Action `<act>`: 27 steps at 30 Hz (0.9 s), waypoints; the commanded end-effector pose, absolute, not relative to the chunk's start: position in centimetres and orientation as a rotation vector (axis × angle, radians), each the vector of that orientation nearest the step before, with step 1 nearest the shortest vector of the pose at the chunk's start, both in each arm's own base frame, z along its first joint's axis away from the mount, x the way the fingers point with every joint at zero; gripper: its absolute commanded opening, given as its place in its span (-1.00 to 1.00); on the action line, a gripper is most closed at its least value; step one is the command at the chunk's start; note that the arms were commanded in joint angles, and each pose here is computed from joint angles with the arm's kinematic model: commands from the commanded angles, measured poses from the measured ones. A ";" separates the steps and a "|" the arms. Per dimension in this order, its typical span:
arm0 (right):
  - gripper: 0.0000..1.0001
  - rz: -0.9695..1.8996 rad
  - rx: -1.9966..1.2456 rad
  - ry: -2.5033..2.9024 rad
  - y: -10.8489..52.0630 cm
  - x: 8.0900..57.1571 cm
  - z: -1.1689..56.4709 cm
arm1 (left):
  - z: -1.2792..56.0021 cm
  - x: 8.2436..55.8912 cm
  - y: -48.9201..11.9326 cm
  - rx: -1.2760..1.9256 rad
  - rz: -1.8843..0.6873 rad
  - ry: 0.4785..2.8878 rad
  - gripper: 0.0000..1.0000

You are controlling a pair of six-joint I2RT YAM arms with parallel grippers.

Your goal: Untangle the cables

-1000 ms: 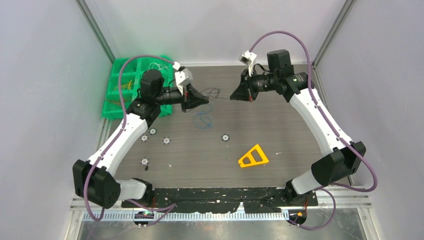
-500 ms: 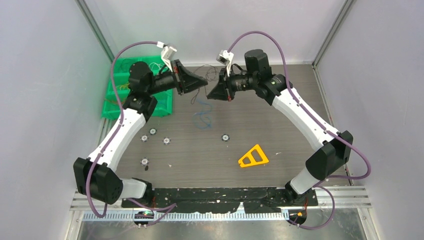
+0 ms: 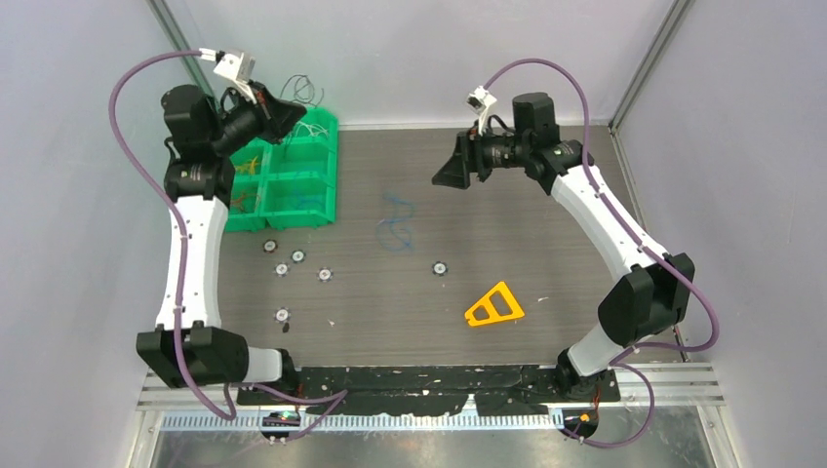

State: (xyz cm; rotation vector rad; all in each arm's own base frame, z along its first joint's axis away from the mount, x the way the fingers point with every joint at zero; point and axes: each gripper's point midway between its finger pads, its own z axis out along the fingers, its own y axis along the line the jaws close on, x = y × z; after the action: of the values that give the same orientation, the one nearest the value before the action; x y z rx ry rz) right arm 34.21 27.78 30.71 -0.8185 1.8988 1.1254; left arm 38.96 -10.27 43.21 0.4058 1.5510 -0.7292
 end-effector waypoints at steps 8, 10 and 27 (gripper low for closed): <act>0.55 1.037 -0.792 2.020 23.8 34.6 28.2 | 29.2 48.0 0.7 0.748 -0.066 1.980 -1.00; 0.56 1.031 -0.799 2.044 23.5 34.3 27.7 | 27.8 49.4 2.0 0.815 0.007 2.023 -1.00; 0.55 1.010 -0.777 2.111 22.0 34.1 26.4 | 16.9 53.9 1.4 1.360 0.066 2.092 -1.00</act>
State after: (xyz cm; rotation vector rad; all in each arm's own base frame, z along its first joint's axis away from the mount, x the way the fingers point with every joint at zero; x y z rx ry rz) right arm 33.91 22.25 26.18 -0.7690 2.1259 1.0257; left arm 52.60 1.99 17.81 1.2571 2.1512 0.0106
